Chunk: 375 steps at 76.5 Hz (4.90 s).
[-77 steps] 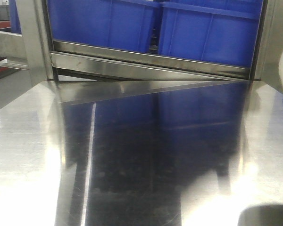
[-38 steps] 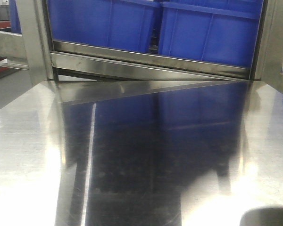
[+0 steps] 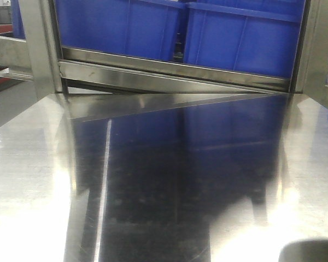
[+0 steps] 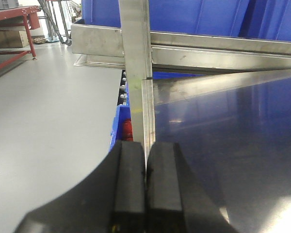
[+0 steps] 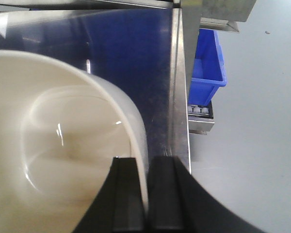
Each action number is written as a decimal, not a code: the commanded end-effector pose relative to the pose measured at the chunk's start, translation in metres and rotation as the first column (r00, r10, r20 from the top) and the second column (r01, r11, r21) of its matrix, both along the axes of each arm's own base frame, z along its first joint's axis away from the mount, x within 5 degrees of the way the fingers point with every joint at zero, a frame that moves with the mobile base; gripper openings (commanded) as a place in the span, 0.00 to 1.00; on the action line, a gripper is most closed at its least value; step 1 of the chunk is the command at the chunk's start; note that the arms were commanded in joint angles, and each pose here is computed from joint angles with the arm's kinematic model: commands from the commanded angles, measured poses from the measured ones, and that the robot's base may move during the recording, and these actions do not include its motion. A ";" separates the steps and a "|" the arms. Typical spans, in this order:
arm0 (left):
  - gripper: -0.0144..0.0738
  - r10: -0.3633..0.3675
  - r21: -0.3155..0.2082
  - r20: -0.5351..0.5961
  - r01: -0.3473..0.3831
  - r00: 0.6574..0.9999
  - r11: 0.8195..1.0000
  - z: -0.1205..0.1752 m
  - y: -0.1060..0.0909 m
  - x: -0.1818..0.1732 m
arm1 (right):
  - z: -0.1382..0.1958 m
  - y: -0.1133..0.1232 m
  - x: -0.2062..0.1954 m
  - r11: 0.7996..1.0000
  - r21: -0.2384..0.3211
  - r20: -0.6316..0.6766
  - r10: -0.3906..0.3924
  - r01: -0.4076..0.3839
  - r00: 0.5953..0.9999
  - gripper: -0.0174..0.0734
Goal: Move white bin to right shelf second layer
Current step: 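Lift the white bin off the table with the right gripper, then drive the base away from the table holding the bin in the right gripper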
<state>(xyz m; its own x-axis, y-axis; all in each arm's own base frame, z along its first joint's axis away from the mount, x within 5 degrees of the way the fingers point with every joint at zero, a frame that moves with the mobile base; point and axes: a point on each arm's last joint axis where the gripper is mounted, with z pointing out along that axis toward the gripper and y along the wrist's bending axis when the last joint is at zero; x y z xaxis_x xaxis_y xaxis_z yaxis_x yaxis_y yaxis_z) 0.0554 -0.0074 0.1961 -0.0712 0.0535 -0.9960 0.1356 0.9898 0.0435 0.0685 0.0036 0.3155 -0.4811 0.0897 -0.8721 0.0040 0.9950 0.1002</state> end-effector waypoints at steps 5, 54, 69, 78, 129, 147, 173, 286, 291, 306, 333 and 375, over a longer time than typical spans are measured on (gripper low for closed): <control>0.26 -0.002 -0.014 0.063 0.003 0.998 1.000 -0.004 0.000 0.001 | 0.016 -0.001 0.003 1.000 0.009 0.115 -0.012 0.011 0.993 0.24; 0.26 -0.002 -0.014 0.063 0.003 0.998 1.000 -0.004 0.000 0.001 | 0.016 -0.001 0.004 1.000 0.009 0.112 -0.012 0.011 0.994 0.24; 0.26 -0.002 -0.014 0.063 0.003 0.998 1.000 -0.004 0.000 0.001 | 0.016 -0.001 0.004 1.000 0.009 0.112 -0.012 0.011 0.994 0.24; 0.26 -0.002 -0.014 0.063 0.003 0.998 1.000 -0.004 0.000 0.001 | 0.016 -0.001 0.004 1.000 0.008 0.113 -0.011 0.011 0.994 0.24; 0.26 -0.002 -0.014 0.063 0.003 0.998 1.000 -0.004 0.000 0.001 | 0.016 -0.001 0.004 1.000 0.008 0.113 -0.011 0.011 0.994 0.24; 0.26 -0.002 -0.014 0.063 0.003 0.998 1.000 -0.004 0.000 0.001 | 0.016 -0.001 0.004 1.000 0.008 0.113 -0.011 0.011 0.994 0.24; 0.26 -0.002 -0.014 0.063 0.003 0.998 1.000 -0.004 0.000 0.001 | 0.016 -0.001 0.004 1.000 0.008 0.113 -0.011 0.011 0.994 0.24; 0.26 -0.002 -0.014 0.063 0.003 0.998 1.000 -0.004 0.000 0.001 | 0.016 -0.001 0.004 1.000 0.008 0.113 -0.011 0.011 0.994 0.24; 0.26 -0.002 -0.014 0.063 0.003 0.998 1.000 -0.004 0.000 0.001 | 0.016 -0.001 0.004 1.000 0.008 0.113 -0.011 0.011 0.994 0.24; 0.26 -0.002 -0.014 0.063 0.003 0.998 1.000 -0.004 0.000 0.001 | 0.016 -0.001 0.004 1.000 0.008 0.113 -0.011 0.011 0.994 0.24; 0.26 -0.002 -0.014 0.063 0.003 0.998 1.000 -0.004 0.000 0.001 | 0.016 -0.001 0.004 1.000 0.008 0.112 -0.011 0.011 0.994 0.24; 0.26 -0.002 -0.014 0.063 0.003 0.998 1.000 -0.004 0.000 0.001 | 0.016 -0.001 0.004 1.000 0.008 0.112 -0.011 0.011 0.994 0.24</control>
<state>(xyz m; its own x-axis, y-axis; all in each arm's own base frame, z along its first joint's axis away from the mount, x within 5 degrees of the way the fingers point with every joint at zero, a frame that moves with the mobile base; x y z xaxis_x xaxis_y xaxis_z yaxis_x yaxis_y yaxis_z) 0.0554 -0.0074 0.1961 -0.0712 0.0535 -0.9960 0.1356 0.9898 0.0435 0.0686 0.0034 0.3153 -0.4815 0.0882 -0.8720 0.0046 0.9952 0.0981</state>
